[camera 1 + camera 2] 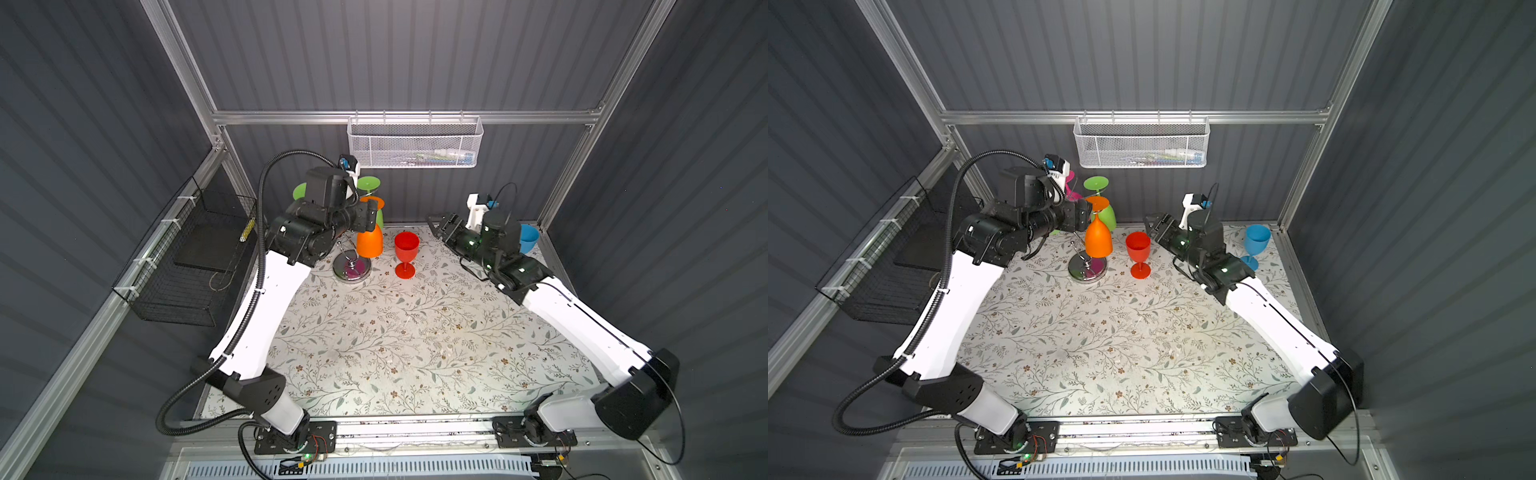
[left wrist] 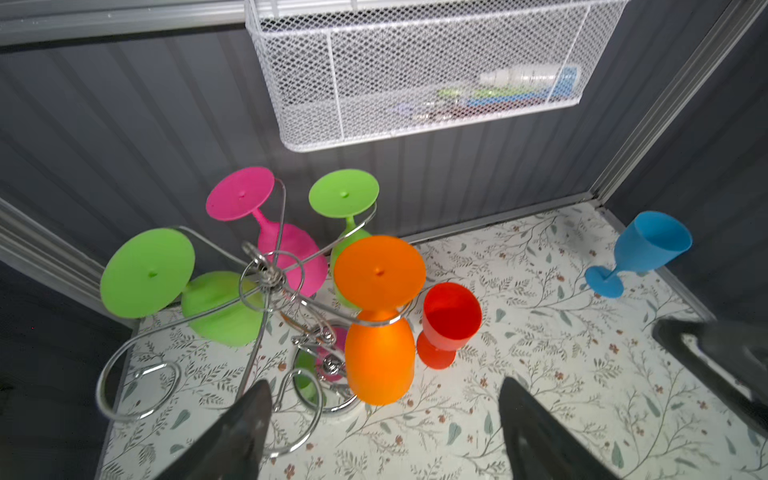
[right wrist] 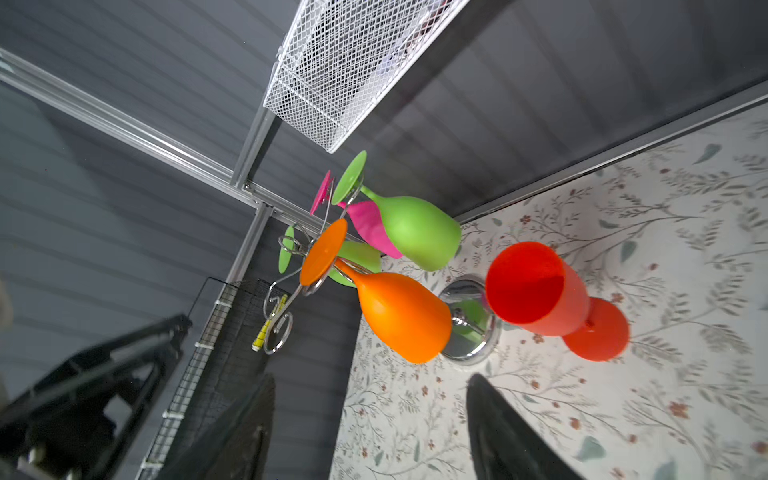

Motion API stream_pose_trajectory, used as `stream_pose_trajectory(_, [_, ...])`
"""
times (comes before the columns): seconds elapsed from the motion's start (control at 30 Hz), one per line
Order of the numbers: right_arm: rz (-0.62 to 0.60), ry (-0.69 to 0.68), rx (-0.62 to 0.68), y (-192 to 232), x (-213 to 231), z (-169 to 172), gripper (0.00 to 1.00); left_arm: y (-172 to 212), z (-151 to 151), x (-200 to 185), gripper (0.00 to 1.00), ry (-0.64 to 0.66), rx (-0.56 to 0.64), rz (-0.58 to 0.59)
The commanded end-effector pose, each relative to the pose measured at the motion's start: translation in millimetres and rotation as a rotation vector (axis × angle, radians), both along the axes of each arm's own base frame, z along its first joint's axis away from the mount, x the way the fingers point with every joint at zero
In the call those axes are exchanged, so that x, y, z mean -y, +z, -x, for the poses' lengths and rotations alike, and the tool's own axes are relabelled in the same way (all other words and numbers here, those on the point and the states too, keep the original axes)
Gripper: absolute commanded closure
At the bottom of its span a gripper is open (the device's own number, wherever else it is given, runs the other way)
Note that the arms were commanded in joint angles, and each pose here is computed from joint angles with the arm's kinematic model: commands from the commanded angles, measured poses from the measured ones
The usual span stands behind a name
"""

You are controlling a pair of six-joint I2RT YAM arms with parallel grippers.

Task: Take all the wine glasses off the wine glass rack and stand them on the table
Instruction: 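Release the red glass and raise the left gripper while the right arm reaches rackward, then close the right gripper on the orange glass foot on the rack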

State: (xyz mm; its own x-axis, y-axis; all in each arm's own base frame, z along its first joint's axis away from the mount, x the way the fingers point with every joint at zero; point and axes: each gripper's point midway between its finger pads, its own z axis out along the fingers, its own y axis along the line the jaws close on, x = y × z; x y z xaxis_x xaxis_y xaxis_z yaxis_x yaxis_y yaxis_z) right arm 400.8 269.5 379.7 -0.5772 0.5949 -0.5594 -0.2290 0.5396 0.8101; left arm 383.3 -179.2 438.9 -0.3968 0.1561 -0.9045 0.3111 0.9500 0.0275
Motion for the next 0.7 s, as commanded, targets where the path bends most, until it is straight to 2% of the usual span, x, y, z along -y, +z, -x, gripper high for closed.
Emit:
stream_pose_trajectory(0.0, [-0.093, 0.045, -0.056, 12, -28, -12, 0.29, 13, 15, -16, 0.15, -0.011, 0.077, -0.002])
stream_pose_trajectory(0.2, [-0.146, 0.100, -0.087, 21, -72, -44, 0.36, 4, 39, -20, 0.14, -0.064, 0.147, 0.032])
stream_pose_trajectory(0.37, [-0.149, 0.115, -0.123, 10, -95, -64, 0.47, 9, 54, -17, 0.14, -0.121, 0.188, 0.063])
stream_pose_trajectory(0.67, [-0.127, 0.109, -0.172, -14, -113, -80, 0.56, -12, 44, -27, 0.13, -0.061, 0.180, 0.035])
